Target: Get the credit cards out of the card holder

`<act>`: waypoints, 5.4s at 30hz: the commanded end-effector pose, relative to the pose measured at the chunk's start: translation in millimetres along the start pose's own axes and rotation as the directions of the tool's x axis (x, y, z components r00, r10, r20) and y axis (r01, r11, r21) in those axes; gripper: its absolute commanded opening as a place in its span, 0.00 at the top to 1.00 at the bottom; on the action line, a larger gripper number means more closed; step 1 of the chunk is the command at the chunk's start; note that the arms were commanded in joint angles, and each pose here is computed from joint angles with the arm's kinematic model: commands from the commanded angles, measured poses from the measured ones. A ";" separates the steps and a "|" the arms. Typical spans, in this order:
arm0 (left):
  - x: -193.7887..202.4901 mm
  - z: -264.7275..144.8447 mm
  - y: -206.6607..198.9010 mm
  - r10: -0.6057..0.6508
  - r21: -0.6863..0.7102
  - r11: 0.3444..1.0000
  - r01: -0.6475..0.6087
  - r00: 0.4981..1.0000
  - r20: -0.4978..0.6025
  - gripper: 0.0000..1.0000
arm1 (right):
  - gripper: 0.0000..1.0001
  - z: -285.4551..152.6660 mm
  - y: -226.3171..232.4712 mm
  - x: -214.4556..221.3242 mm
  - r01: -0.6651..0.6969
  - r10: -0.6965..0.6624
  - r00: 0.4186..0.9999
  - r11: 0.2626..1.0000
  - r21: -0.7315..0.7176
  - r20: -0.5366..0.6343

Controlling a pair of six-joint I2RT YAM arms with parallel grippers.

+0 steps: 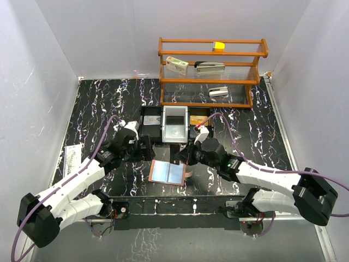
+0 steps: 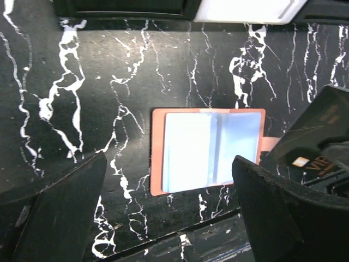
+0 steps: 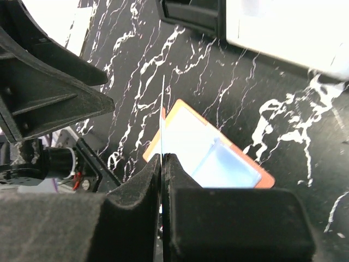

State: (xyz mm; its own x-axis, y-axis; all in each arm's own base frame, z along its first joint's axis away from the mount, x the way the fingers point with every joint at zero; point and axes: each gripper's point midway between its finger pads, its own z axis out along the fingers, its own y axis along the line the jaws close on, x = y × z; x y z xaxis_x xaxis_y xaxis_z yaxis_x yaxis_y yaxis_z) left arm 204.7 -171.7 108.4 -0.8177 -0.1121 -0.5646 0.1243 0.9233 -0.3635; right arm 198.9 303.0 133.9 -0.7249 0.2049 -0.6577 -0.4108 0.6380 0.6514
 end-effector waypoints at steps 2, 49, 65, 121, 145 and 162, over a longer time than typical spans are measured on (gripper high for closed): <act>-10.7 -9.8 16.7 -0.016 -0.093 0.995 0.022 0.998 0.064 0.01 | 1.00 -8.1 20.3 -67.9 0.293 -0.295 0.934 0.955 0.037 0.201; -8.9 -32.9 44.0 0.038 -0.208 0.978 -0.021 0.996 0.081 0.01 | 1.00 128.0 -92.9 -172.9 0.926 -0.893 0.342 0.267 0.267 -0.292; -11.1 -41.1 49.2 0.059 -0.231 0.972 -0.037 0.994 0.091 0.01 | 1.00 156.7 -126.8 -177.0 0.973 -0.907 0.149 0.063 0.223 -0.395; -4.4 -32.3 45.3 0.067 -0.214 0.975 -0.057 0.997 0.042 0.01 | 0.47 164.7 -155.9 -146.0 0.979 -0.898 0.206 0.183 0.095 -0.388; -0.1 -27.5 40.4 0.072 -0.182 0.981 -0.067 0.997 0.021 0.01 | 0.40 159.0 -159.3 -144.5 0.975 -0.886 0.221 0.203 0.087 -0.408; 3.9 -23.4 34.9 0.080 -0.150 0.985 -0.080 0.997 -0.004 0.01 | 0.34 158.1 -156.9 -150.9 0.975 -0.888 0.221 0.195 0.104 -0.404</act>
State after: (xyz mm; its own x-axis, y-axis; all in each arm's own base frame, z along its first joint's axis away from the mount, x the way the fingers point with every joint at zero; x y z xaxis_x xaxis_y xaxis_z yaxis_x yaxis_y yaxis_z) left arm 191.8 -126.5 108.1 -0.8067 -0.0492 -0.5889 0.0784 0.9788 -0.1892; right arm 454.0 290.1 49.1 -0.0201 -0.8368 -0.5471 -0.7492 0.3750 -0.5460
